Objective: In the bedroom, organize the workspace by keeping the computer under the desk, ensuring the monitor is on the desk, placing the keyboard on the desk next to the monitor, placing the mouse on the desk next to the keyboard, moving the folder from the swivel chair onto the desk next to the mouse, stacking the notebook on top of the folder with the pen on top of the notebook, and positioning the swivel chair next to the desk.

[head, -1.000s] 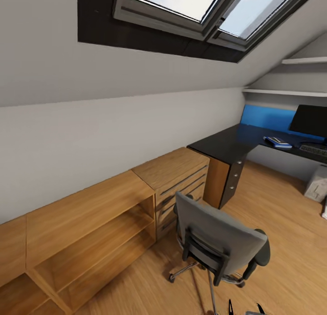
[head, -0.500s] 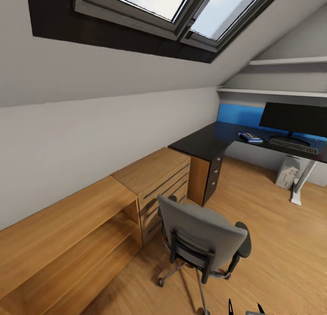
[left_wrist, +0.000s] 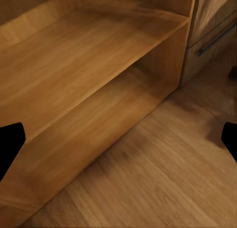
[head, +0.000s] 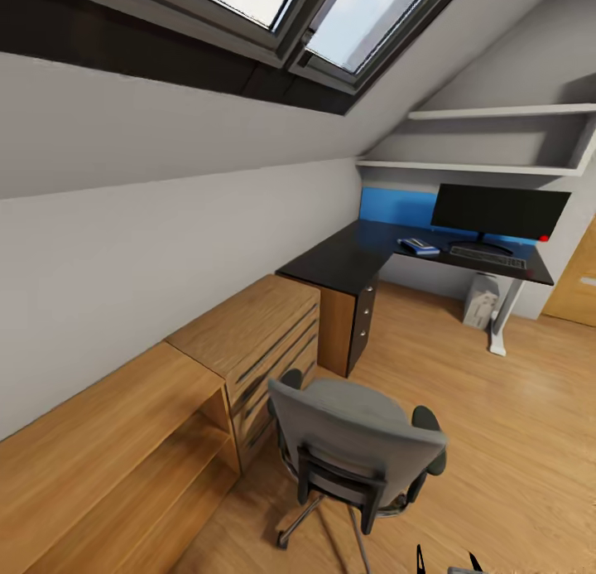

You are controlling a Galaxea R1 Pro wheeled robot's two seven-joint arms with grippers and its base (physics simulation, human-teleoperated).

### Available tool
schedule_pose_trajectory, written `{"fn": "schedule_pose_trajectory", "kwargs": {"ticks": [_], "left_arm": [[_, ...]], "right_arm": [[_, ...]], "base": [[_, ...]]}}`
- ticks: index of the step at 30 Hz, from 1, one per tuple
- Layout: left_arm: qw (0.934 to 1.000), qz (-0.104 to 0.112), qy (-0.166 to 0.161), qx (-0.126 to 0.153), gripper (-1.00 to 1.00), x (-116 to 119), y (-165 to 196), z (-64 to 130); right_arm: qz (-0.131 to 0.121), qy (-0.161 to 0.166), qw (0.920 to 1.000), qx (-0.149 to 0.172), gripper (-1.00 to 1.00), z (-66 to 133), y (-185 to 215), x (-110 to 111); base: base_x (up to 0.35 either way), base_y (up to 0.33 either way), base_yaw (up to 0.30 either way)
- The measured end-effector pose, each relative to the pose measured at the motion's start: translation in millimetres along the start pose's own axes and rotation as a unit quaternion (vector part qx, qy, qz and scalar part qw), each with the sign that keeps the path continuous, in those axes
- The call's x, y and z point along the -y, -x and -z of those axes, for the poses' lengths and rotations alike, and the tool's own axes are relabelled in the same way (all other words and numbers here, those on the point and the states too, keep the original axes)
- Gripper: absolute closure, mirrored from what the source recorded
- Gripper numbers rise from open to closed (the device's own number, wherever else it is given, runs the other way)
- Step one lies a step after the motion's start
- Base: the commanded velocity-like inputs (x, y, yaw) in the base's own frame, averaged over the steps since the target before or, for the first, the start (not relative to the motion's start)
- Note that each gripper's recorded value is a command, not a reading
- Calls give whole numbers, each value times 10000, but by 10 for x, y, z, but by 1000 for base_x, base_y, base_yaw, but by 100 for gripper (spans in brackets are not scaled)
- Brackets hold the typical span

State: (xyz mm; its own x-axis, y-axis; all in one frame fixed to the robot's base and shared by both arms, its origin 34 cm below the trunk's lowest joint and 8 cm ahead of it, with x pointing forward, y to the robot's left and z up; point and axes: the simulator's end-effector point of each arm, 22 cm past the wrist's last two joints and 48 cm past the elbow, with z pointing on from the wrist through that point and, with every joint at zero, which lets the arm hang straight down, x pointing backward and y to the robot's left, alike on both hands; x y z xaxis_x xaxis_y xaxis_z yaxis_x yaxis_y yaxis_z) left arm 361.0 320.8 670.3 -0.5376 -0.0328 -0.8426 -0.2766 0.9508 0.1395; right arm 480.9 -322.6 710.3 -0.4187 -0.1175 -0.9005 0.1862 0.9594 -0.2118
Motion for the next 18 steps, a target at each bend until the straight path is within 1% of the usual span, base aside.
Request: {"fn": "schedule_pose_trajectory", "kwargs": {"ticks": [10, 18], "left_arm": [[10000, 0, 0, 0, -100, -3, 0, -1], [10000, -1, 5, -16, -100, -5, -7, -3]], "right_arm": [[-3, 1, 10000, 10, -100, -1, 5, -1], [-3, 2, 10000, 9, -100, -2, 3, -2]], "base": [[200, 196, -300], [28, 290, -300]]}}
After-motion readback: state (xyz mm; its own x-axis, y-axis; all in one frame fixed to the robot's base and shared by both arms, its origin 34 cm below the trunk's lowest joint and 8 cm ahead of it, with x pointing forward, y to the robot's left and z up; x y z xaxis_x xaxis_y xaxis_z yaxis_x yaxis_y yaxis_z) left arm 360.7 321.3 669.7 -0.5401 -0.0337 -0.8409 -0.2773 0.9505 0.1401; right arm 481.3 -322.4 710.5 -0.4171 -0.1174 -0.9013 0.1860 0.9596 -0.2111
